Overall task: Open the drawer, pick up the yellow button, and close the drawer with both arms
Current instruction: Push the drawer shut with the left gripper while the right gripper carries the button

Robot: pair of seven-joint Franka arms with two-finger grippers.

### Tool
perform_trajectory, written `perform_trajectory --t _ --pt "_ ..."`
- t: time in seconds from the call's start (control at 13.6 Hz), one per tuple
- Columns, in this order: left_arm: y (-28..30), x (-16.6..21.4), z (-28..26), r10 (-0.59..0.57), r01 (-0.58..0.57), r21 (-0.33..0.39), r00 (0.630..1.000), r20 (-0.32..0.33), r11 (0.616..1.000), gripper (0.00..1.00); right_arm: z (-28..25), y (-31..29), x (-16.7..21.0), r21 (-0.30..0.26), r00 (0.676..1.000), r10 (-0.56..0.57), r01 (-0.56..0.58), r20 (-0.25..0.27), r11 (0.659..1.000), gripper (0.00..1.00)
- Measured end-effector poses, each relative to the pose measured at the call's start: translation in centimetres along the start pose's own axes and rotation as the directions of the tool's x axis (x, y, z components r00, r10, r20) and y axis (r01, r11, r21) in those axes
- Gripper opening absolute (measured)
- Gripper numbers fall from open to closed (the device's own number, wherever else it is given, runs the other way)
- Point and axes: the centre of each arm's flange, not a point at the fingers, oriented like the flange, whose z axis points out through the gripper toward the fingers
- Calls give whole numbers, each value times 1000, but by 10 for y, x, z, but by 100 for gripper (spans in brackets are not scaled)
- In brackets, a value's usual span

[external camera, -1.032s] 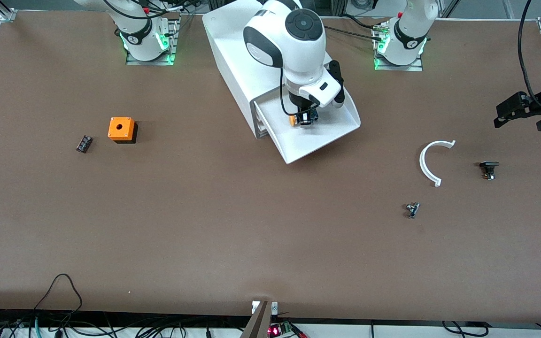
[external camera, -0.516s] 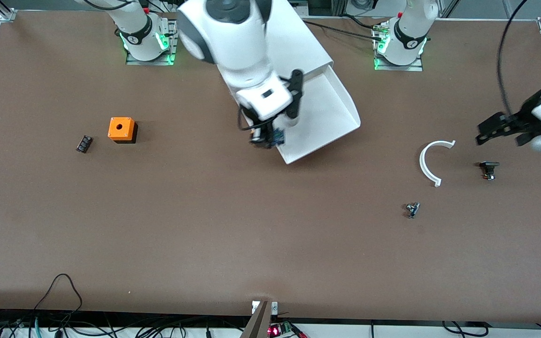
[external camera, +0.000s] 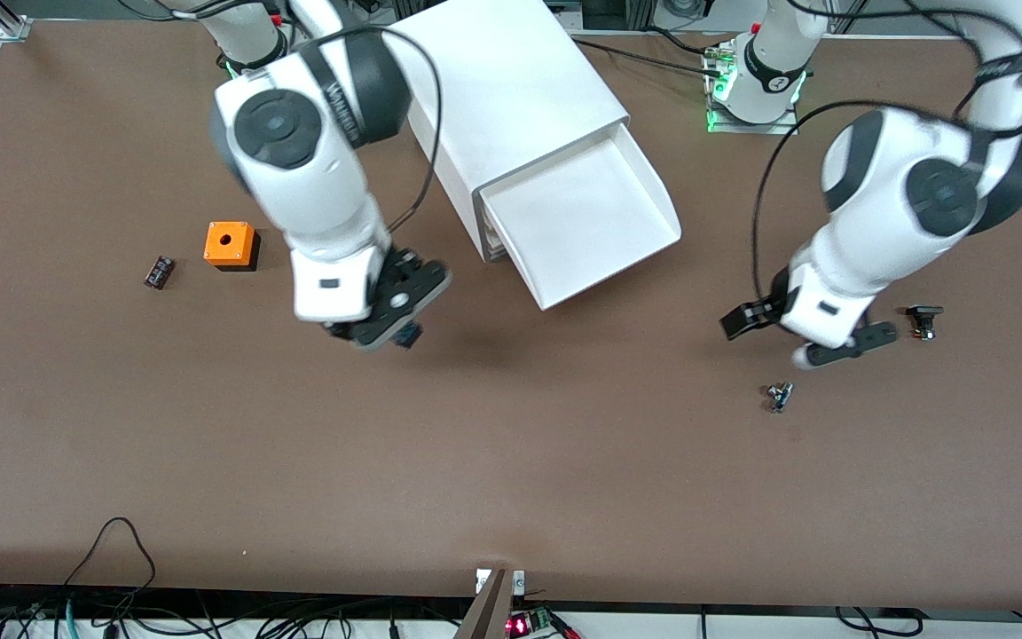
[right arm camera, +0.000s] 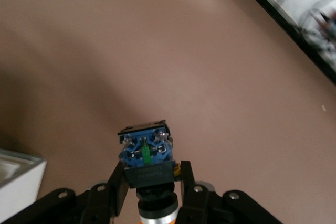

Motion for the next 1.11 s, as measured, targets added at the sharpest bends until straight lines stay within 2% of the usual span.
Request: perform_trajectory --t 0.22,0.37,0.59,0.74,0.96,1.11 --pt "34 -50 48 -43 43 8 999 32 999 100 13 64 -29 -31 988 149 -148 45 988 44" --pt "66 -96 49 -51 51 8 998 48 999 100 19 110 -49 -44 963 264 -261 60 964 44" --pt "91 -158 40 8 -9 15 999 50 1000 100 50 177 -90 -51 920 374 -370 117 927 44" --pt "101 -204 42 82 -84 31 995 57 996 100 75 194 -104 -51 905 400 -397 149 917 44" --pt "118 -279 53 209 -214 57 974 82 975 100 102 194 -112 -50 903 404 -401 145 915 44" --pt "123 -310 58 256 -263 67 962 93 963 100 127 193 -124 -48 897 411 -409 163 911 44"
